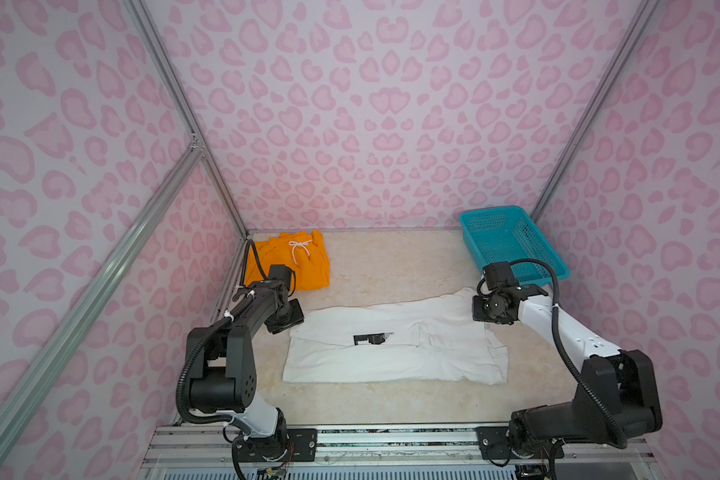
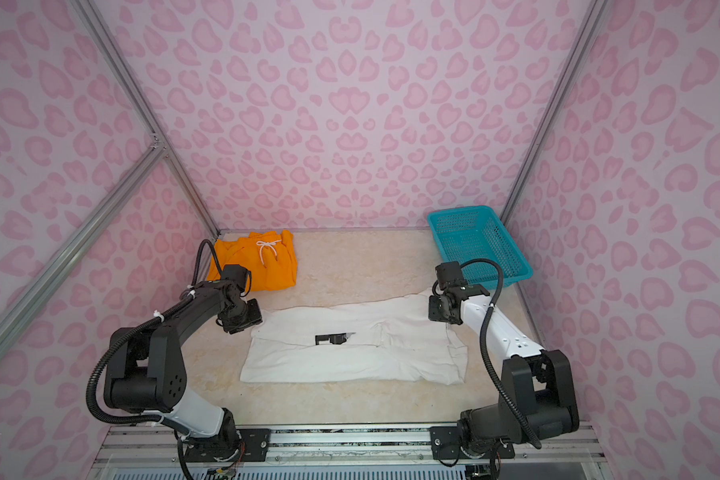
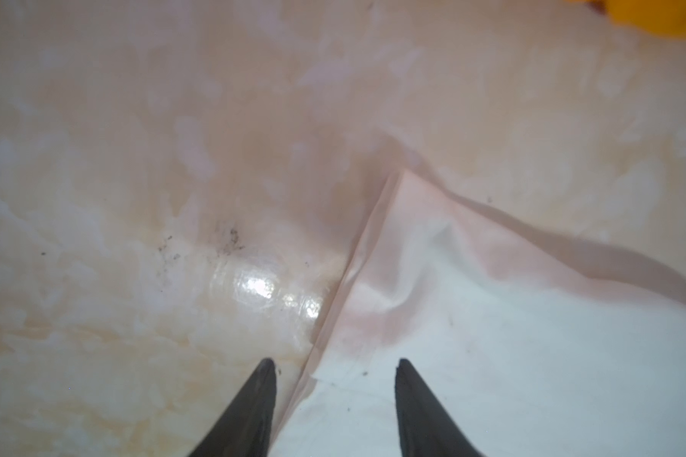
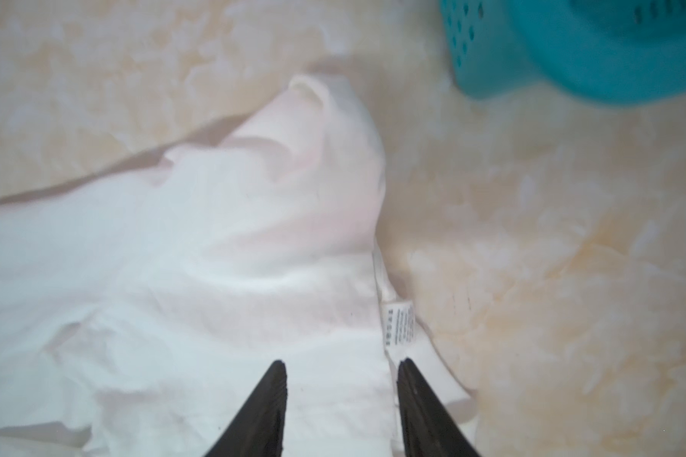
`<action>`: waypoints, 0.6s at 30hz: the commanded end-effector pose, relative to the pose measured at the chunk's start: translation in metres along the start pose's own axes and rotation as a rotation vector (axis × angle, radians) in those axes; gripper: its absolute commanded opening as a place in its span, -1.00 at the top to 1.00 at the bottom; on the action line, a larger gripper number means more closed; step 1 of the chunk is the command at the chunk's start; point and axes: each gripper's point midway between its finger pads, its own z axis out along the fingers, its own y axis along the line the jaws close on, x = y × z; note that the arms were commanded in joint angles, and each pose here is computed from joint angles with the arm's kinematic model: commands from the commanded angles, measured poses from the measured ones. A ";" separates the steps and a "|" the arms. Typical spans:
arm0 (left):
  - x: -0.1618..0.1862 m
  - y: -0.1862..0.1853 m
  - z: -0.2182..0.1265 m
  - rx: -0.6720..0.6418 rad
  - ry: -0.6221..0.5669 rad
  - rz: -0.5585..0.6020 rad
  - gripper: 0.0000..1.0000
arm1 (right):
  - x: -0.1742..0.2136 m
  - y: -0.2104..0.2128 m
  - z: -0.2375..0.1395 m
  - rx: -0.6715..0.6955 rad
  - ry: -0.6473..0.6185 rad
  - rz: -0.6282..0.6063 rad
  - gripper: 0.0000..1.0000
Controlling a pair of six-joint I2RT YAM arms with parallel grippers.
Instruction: Fold and stack the mixed laundry pile
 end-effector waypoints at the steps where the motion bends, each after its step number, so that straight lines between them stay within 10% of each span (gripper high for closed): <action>1: 0.010 0.001 0.007 0.018 0.013 -0.024 0.04 | 0.031 0.008 0.007 -0.067 0.088 0.054 0.07; 18: 0.044 0.023 0.004 -0.034 0.042 -0.137 0.02 | 0.034 0.099 0.013 -0.304 0.132 -0.089 0.18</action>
